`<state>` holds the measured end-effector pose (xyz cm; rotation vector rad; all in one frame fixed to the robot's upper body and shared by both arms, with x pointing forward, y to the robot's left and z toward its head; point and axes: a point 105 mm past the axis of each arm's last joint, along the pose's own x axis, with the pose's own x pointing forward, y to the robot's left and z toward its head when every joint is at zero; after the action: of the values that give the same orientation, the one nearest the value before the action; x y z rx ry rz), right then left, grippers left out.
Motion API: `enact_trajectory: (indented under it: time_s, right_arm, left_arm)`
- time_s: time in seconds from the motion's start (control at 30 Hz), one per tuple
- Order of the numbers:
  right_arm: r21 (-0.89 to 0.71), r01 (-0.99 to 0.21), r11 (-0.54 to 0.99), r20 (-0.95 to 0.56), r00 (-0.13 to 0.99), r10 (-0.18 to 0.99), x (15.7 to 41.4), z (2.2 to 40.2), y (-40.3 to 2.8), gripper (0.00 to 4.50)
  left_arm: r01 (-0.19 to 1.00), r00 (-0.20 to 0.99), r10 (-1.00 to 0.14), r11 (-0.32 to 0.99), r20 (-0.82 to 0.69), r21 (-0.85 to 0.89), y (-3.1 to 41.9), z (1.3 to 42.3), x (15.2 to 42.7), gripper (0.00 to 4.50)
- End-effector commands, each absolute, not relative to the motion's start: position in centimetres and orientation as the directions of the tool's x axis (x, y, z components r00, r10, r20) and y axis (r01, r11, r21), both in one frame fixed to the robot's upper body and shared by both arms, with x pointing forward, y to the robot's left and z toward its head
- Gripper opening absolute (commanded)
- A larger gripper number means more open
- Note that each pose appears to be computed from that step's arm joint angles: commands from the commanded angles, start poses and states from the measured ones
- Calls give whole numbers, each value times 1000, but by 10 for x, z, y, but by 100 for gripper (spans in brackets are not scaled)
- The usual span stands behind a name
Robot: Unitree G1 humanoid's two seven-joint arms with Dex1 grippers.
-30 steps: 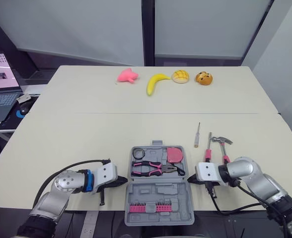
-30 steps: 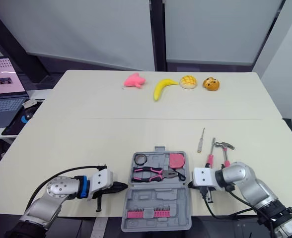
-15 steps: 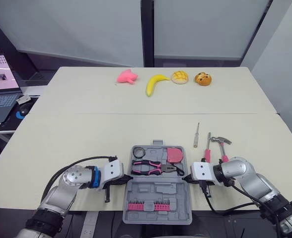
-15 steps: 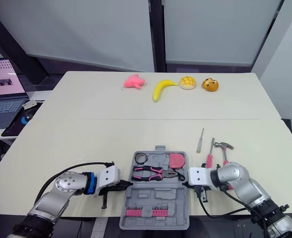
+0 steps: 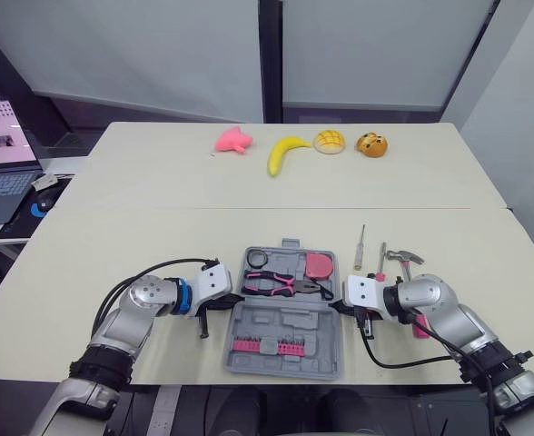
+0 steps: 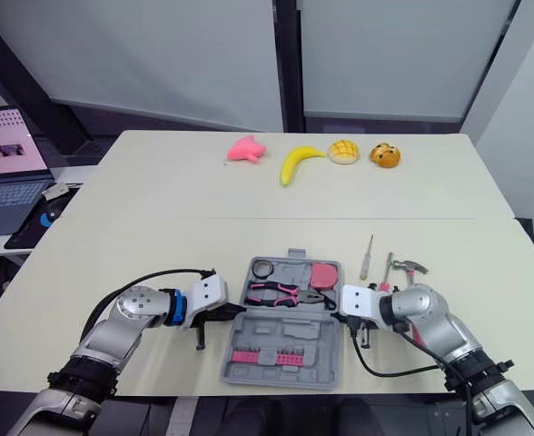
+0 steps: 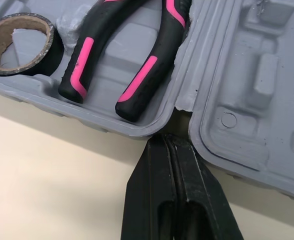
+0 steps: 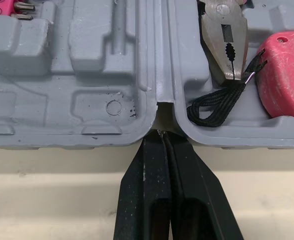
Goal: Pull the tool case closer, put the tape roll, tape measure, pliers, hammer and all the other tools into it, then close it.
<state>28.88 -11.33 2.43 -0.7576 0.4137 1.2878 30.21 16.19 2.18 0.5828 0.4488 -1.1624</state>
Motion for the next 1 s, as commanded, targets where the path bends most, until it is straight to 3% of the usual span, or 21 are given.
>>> enact_trajectory:
  time_s: [0.03,0.7,1.0]
  right_arm:
    - [-333,-941,52,-586,250,770,295,45,-86,0]
    - [-371,-925,78,-577,295,762,311,51,-86,0]
    - [-353,-934,57,-592,270,759,304,47,-85,0]
  left_arm:
    - [942,335,-739,251,-584,222,146,23,308,1]
    - [947,322,-738,247,-593,206,145,19,301,1]
    - [944,329,-732,255,-596,207,147,18,302,1]
